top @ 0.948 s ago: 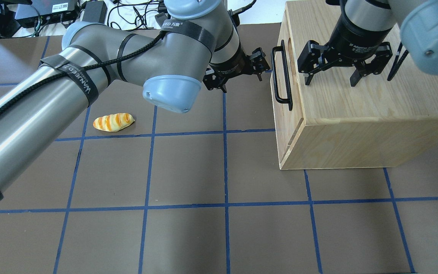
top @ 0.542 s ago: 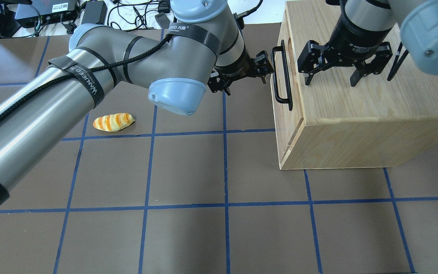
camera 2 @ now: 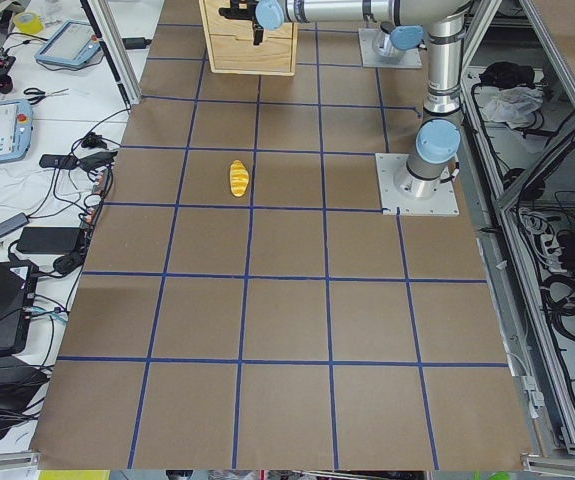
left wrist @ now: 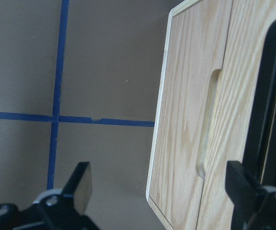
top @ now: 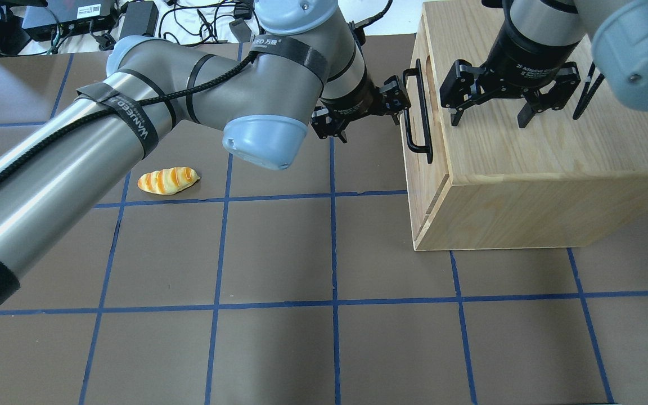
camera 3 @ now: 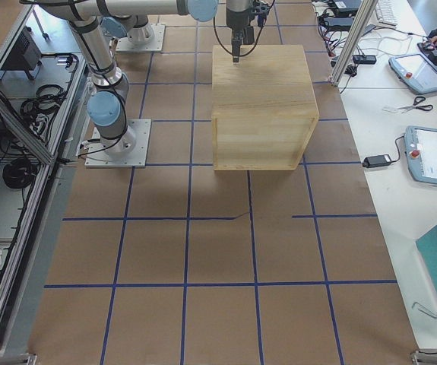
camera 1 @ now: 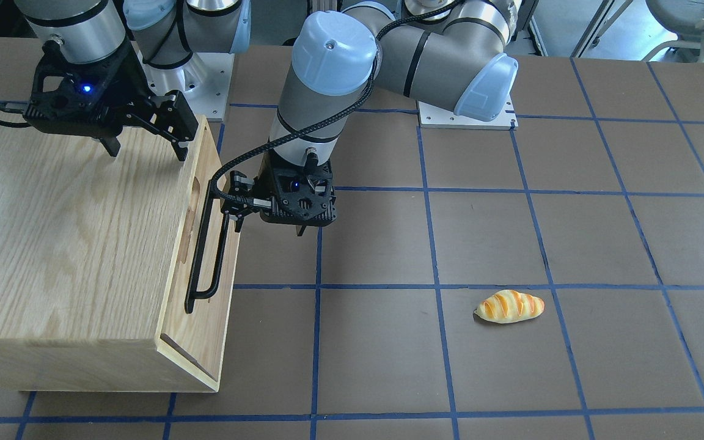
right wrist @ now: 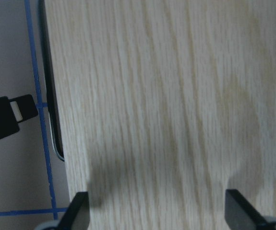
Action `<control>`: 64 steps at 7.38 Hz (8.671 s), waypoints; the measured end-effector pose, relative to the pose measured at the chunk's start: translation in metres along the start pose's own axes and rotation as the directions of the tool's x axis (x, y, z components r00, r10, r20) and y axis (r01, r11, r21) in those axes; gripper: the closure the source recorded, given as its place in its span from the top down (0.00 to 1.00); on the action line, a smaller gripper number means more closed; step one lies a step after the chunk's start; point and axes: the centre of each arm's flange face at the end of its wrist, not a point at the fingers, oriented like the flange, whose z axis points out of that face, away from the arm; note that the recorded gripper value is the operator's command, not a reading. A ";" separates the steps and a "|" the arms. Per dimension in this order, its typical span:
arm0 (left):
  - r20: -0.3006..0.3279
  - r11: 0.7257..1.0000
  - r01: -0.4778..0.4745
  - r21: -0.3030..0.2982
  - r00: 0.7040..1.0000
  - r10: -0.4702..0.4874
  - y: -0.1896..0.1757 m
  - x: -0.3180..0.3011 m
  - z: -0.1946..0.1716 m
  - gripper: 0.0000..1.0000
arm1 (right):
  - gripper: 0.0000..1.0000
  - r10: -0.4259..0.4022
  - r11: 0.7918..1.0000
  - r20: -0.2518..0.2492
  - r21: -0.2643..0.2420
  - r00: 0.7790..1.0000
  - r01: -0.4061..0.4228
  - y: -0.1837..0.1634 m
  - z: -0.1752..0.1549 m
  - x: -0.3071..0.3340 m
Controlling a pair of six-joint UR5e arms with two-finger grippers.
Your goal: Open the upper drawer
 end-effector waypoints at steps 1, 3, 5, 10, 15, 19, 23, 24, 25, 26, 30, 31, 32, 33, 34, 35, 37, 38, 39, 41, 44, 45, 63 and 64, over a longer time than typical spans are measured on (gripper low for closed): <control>-0.013 1.000 0.006 0.003 1.000 -0.006 -0.001 0.002 -0.002 1.00 | 1.00 0.000 1.000 0.000 0.000 1.000 0.000 0.000 0.000 0.000; -0.036 0.999 0.040 0.004 0.999 -0.040 -0.004 0.007 -0.007 1.00 | 1.00 0.000 1.000 0.000 0.000 1.000 0.000 0.000 0.000 0.000; -0.038 0.997 0.074 0.001 0.997 -0.074 -0.005 0.008 -0.005 1.00 | 1.00 0.000 1.000 0.000 0.000 1.000 0.000 0.000 0.000 0.000; -0.030 0.992 0.126 -0.015 0.992 -0.126 -0.008 0.013 0.010 1.00 | 1.00 0.000 1.000 0.000 0.000 1.000 0.000 0.000 0.000 0.000; -0.035 0.991 0.135 -0.015 0.990 -0.136 -0.007 0.021 0.012 1.00 | 1.00 0.000 1.000 0.000 0.000 1.000 0.000 0.000 0.000 0.000; -0.034 0.992 0.128 -0.014 0.991 -0.129 -0.010 0.021 0.023 1.00 | 1.00 0.000 1.000 0.000 0.000 1.000 0.000 0.000 0.000 0.000; -0.024 0.995 0.097 -0.003 0.995 -0.097 -0.012 0.020 0.025 1.00 | 1.00 0.000 1.000 0.000 0.000 1.000 0.000 0.000 0.000 0.000; -0.018 0.996 0.088 0.004 0.996 -0.088 -0.013 0.020 0.024 1.00 | 1.00 0.000 1.000 0.000 0.000 1.000 0.000 0.000 0.000 0.000; -0.012 0.997 0.079 0.013 0.997 -0.079 -0.014 0.020 0.022 1.00 | 1.00 0.000 1.000 0.000 0.000 1.000 0.000 0.000 0.000 0.000; -0.003 0.998 0.067 0.023 0.998 -0.067 -0.015 0.020 0.019 1.00 | 1.00 0.000 1.000 0.000 0.000 1.000 0.000 0.000 0.000 0.000; 0.041 0.999 0.016 0.047 0.999 -0.018 -0.019 0.016 0.018 1.00 | 1.00 0.000 1.000 0.000 0.000 1.000 0.000 0.000 0.000 0.000; 0.047 0.999 0.004 0.049 0.999 -0.006 -0.020 0.015 0.017 1.00 | 1.00 0.000 1.000 0.000 0.000 1.000 0.000 0.000 0.000 0.000; 0.050 0.999 -0.010 0.049 0.999 0.007 -0.020 0.015 0.016 1.00 | 1.00 0.000 1.000 0.000 0.000 1.000 0.000 0.000 0.000 0.000; 0.053 0.999 -0.020 0.050 0.998 0.018 -0.020 0.014 0.015 1.00 | 1.00 0.000 1.000 0.000 0.000 1.000 0.000 0.000 0.000 0.000; 0.063 0.998 -0.034 0.054 0.998 0.030 -0.021 0.013 0.015 1.00 | 1.00 0.000 1.000 0.000 0.000 1.000 0.000 0.000 0.000 0.000; 0.078 0.997 -0.047 0.058 0.996 0.043 -0.022 0.011 0.015 1.00 | 1.00 0.000 1.000 0.000 0.000 1.000 0.000 0.000 0.000 0.000; 0.093 0.996 -0.072 0.054 0.993 0.067 -0.023 0.009 0.012 1.00 | 1.00 0.000 1.000 0.000 0.000 1.000 0.000 0.000 0.000 0.000; 0.097 0.996 -0.075 0.053 0.993 0.069 -0.024 0.007 0.011 1.00 | 1.00 0.000 1.000 0.000 0.000 1.000 0.000 0.000 0.000 0.000; 0.101 0.996 -0.076 0.052 0.992 0.071 -0.026 0.004 0.008 1.00 | 1.00 0.000 1.000 0.000 0.000 1.000 0.000 0.000 0.000 0.000; 0.110 0.995 -0.088 0.050 0.991 0.082 -0.029 -0.002 0.002 1.00 | 1.00 0.000 1.000 0.000 0.000 1.000 0.000 0.000 0.000 0.000; 0.117 0.994 -0.101 0.050 0.989 0.095 -0.039 -0.012 -0.002 1.00 | 1.00 0.000 1.000 0.000 0.000 1.000 0.000 0.000 0.000 0.000; 0.122 0.994 -0.101 0.047 0.988 0.095 -0.042 -0.017 -0.004 1.00 | 1.00 0.000 1.000 0.000 0.000 1.000 0.000 0.000 0.000 0.000; 0.170 0.989 -0.147 0.033 0.975 0.139 -0.072 -0.070 -0.048 1.00 | 1.00 0.000 1.000 0.000 0.000 1.000 0.000 0.000 0.000 0.000; 0.156 0.991 -0.129 0.026 0.980 0.124 -0.071 -0.069 -0.044 1.00 | 1.00 0.000 1.000 0.000 0.000 1.000 0.000 0.000 0.000 0.000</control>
